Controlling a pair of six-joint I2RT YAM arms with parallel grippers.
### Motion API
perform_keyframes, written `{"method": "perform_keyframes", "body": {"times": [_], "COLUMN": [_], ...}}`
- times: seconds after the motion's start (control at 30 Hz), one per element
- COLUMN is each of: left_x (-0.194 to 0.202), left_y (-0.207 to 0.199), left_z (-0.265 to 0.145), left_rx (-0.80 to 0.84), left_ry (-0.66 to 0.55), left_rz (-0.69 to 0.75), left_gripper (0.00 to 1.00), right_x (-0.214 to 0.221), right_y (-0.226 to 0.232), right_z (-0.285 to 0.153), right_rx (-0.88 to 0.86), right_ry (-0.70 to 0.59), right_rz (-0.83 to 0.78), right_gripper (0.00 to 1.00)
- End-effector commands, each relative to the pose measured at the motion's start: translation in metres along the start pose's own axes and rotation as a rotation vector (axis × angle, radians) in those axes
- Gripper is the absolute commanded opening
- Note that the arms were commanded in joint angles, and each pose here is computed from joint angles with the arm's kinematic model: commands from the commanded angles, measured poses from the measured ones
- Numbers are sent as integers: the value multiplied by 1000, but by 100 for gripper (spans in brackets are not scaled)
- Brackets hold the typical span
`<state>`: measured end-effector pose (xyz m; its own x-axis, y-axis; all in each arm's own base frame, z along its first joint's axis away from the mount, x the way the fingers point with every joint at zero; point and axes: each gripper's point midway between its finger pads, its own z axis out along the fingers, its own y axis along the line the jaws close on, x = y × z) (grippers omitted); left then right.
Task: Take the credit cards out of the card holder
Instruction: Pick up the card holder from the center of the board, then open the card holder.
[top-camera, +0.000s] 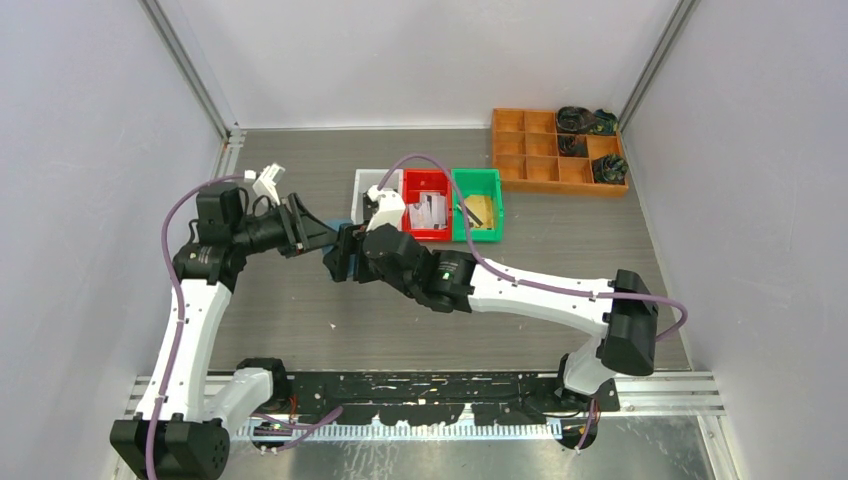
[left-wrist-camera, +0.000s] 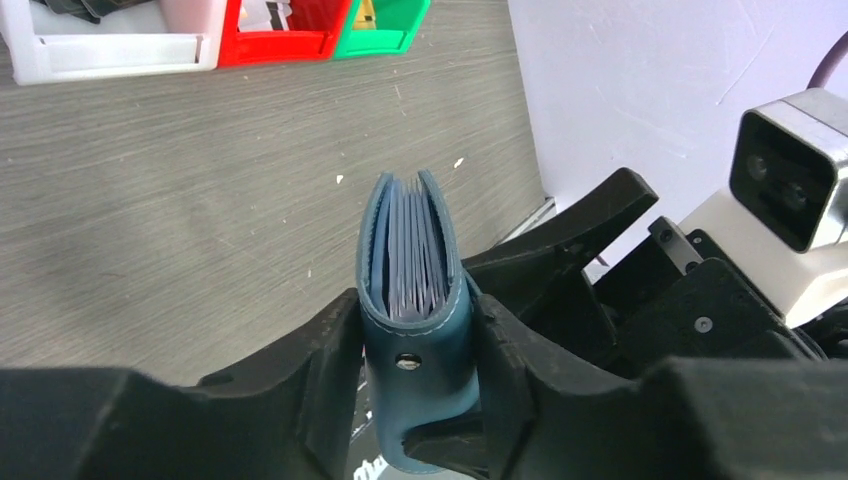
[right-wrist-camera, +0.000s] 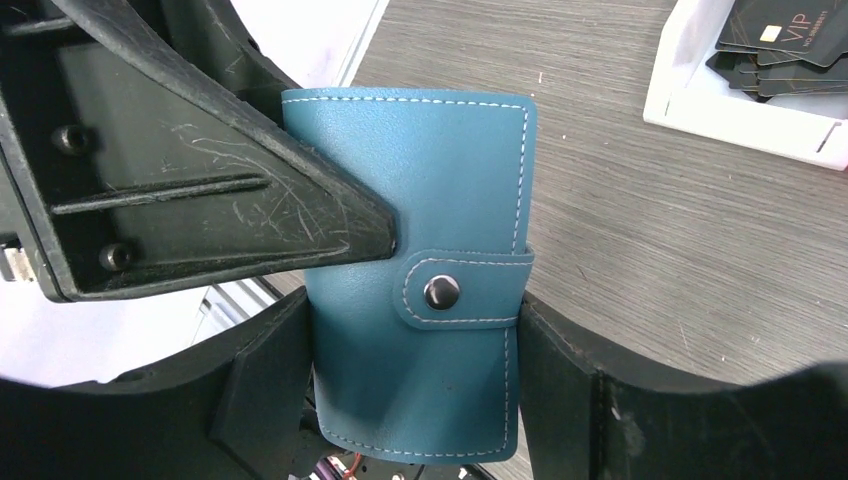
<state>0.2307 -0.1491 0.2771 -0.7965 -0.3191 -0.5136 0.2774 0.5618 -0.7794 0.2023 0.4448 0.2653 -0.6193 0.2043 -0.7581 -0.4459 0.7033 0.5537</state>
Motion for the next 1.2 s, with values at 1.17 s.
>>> {"method": "perform_keyframes", "body": {"times": [1.17], "left_x": [42], "left_y": [-135], "left_z": [-80], "left_rx": [506], "left_ry": [137], "left_rz": [253], "left_gripper": [0], "right_x": [-69], "right_y": [69], "right_z": [-113], "right_rx": [-845], "right_ry": [249], "right_rz": [253], "right_gripper": [68]}}
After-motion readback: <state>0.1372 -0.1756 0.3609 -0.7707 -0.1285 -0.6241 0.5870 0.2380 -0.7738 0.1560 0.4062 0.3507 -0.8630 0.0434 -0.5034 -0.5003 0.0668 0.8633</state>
